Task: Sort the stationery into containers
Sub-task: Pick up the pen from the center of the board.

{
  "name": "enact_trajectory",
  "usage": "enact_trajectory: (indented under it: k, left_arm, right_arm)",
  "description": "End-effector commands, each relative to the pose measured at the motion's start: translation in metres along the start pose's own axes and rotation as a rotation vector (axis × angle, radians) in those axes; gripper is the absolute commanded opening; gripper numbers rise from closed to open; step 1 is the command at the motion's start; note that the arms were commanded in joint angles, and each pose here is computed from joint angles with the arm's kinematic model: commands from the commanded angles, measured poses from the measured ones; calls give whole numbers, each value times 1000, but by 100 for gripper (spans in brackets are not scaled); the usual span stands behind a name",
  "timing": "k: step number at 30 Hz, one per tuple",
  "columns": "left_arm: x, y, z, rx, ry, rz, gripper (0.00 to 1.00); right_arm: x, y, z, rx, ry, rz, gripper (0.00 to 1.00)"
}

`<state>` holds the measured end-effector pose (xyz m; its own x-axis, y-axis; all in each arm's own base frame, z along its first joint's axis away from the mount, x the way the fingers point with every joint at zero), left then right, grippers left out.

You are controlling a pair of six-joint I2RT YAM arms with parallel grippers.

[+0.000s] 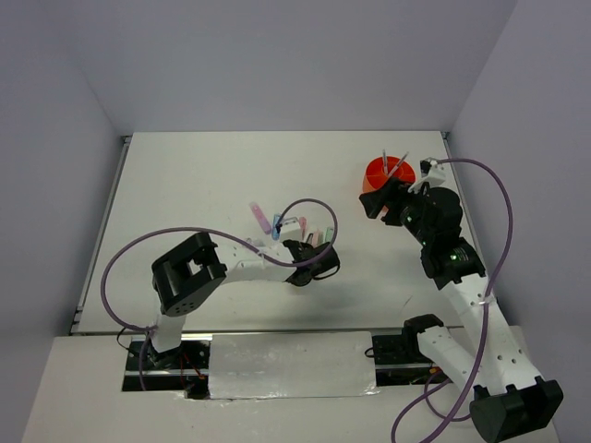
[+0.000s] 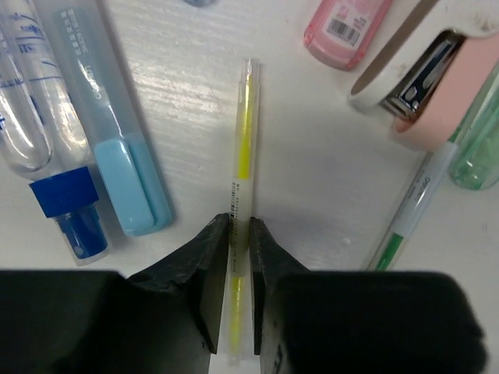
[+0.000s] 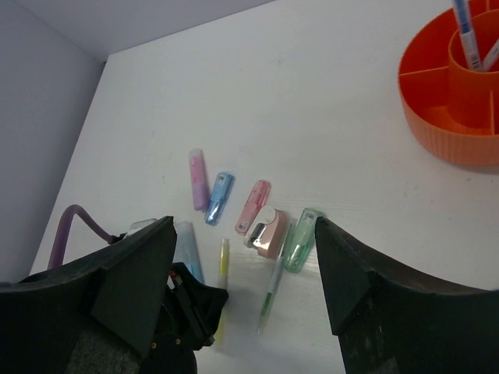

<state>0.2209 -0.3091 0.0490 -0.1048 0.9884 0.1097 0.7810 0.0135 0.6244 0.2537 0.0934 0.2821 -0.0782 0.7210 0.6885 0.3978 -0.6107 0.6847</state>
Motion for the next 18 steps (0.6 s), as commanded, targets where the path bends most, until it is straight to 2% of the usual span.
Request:
enact_trajectory:
  k: [1,4,5,8,11,14,18]
  left_arm:
    - [5,-35,-4,100,-19,62,28]
    - [7,-45,-6,115,-34,89,21]
    - [5,-50,-4,122,-57,86,12]
    - [4,-48,-7,117,-89,97,1]
    - [4,-40,-15,91,-122,104,0]
    - [-1,-21,-32,13,-220,101,0]
    - [-13,15,-65,-136,-421,84,0]
  right_arm:
    - [17,-2,-1,13,114,13,79]
    - [17,-5,-1,23,121,20,79]
    - [17,-7,-1,26,125,24,79]
    - [17,-11,-1,38,144,32,79]
    - [15,-22,3,83,166,33,79]
    - [11,-37,8,129,163,49,79]
    - [20,-70,19,203,171,52,79]
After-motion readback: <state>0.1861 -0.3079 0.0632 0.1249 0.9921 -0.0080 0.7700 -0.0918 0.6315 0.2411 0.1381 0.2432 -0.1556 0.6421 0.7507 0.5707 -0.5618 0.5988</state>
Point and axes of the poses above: each gripper's point midway between its finger pads, its own z axis out along the fingers, its own x axis along the line the jaws close on, y = z × x, the point moved 4 cm from there along -z, back along the fingers, and after that the axes turned 15 degrees about z, right-handed, at the moved point
